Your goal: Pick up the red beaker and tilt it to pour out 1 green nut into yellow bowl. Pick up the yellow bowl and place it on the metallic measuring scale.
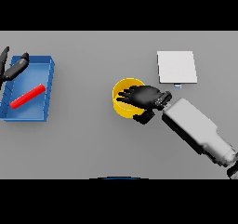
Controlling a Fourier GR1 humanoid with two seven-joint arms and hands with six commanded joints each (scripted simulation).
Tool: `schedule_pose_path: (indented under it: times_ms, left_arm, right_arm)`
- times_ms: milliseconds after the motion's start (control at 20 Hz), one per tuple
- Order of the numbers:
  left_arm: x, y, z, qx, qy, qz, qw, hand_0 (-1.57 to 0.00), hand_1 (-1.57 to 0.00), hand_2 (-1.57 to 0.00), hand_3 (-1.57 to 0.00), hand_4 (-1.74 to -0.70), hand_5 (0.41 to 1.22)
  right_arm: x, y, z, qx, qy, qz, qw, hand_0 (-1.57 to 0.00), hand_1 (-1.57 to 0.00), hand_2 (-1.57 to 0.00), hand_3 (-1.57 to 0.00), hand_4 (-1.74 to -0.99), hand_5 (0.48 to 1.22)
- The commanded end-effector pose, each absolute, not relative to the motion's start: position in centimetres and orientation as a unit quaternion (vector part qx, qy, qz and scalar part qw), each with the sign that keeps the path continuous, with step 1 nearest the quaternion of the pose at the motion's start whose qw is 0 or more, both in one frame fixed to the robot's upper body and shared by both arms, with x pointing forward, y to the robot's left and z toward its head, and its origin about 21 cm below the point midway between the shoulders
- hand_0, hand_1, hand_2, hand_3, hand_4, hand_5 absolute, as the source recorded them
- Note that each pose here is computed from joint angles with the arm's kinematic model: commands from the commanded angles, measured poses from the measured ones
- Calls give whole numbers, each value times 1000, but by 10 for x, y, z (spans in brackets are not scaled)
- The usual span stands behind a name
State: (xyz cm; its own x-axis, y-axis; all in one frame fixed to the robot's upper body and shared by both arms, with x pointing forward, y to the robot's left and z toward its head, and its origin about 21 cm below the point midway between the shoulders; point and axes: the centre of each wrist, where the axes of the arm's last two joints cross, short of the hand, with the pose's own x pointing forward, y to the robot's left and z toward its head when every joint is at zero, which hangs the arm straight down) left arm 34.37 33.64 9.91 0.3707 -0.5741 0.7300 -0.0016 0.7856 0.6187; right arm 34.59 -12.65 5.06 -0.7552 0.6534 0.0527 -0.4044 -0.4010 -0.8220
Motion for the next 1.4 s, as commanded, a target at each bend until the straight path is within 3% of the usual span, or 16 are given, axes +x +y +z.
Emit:
schedule_pose_path:
  times_ms: [0,100,150,250,350,450,600,950,1100,1350]
  left_arm:
    - [344,336,99,275,-528,-181,782,1,1,1,1,-713,686]
    - [342,336,97,269,-527,-183,785,1,1,1,1,-714,691]
    - [342,337,97,271,-529,-182,784,1,1,1,1,-716,692]
    - [344,338,96,271,-527,-182,785,1,1,1,1,-719,692]
    - [344,338,100,272,-533,-182,781,1,1,1,1,-722,696]
    - [341,341,101,269,-533,-181,781,1,1,1,1,-725,699]
    - [345,336,102,270,-529,-189,782,1,1,1,1,-722,695]
    - [343,340,101,267,-524,-186,787,1,1,1,1,-717,696]
    - [344,335,101,267,-525,-186,787,1,1,1,1,-724,693]
    - [343,334,101,272,-522,-194,785,1,1,1,1,-714,686]
  right_arm:
    - [345,-126,49,-137,-441,826,323,-3,-16,-19,-43,-1336,810]
    - [348,-130,49,-137,-435,828,326,-287,-236,-176,-173,-1387,873]
    - [347,-129,49,-135,-434,831,319,-544,-473,-310,-262,-1420,943]
    - [346,-128,51,-130,-437,834,310,-914,-869,-695,-456,-1512,1043]
    - [346,-129,49,-121,-447,832,305,-1150,-1121,-1010,-716,-1586,1107]
    - [347,-131,50,-119,-448,833,302,-1302,-1283,-1164,-941,-1640,1148]
    - [347,-132,51,-123,-451,832,299,-1433,-1424,-1240,-1183,-1689,1184]
    - [347,-143,68,-129,-471,813,317,-1542,-1540,-1331,-1340,-1730,1213]
    - [349,-143,86,-137,-481,802,326,-1556,-1555,-1389,-1284,-1735,1217]
    - [355,-160,118,-190,-493,780,335,-1566,-1566,-1455,-1180,-1739,1220]
